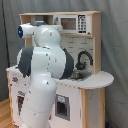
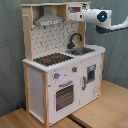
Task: Play with the kitchen
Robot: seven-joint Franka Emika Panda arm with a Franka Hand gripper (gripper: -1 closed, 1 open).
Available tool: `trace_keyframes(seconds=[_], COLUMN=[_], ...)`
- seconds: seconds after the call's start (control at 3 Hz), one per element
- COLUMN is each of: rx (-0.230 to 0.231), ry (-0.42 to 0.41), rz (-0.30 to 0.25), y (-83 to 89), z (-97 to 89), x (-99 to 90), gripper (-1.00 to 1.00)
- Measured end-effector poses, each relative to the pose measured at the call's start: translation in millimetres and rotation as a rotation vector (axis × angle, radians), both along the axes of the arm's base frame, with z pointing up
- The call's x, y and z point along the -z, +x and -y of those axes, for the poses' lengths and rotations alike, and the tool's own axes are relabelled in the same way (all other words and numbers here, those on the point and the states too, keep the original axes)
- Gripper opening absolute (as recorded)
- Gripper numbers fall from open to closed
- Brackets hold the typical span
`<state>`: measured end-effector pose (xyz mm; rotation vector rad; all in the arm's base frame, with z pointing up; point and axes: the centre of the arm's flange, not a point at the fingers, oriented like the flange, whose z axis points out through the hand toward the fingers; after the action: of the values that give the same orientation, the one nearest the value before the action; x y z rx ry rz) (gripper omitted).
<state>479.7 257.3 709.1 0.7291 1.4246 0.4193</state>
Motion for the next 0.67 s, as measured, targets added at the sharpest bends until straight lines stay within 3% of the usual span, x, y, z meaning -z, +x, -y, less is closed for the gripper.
trace_keyframes(seconds=[0.33, 0.67], rx=[0.000, -0.028], ry=[-0.001, -0.014], rz=[0.000, 0.008], y=[0.1, 10.4], z=[-0.3, -3.5], x=[0.2, 0.7], gripper=[1.00, 1.00])
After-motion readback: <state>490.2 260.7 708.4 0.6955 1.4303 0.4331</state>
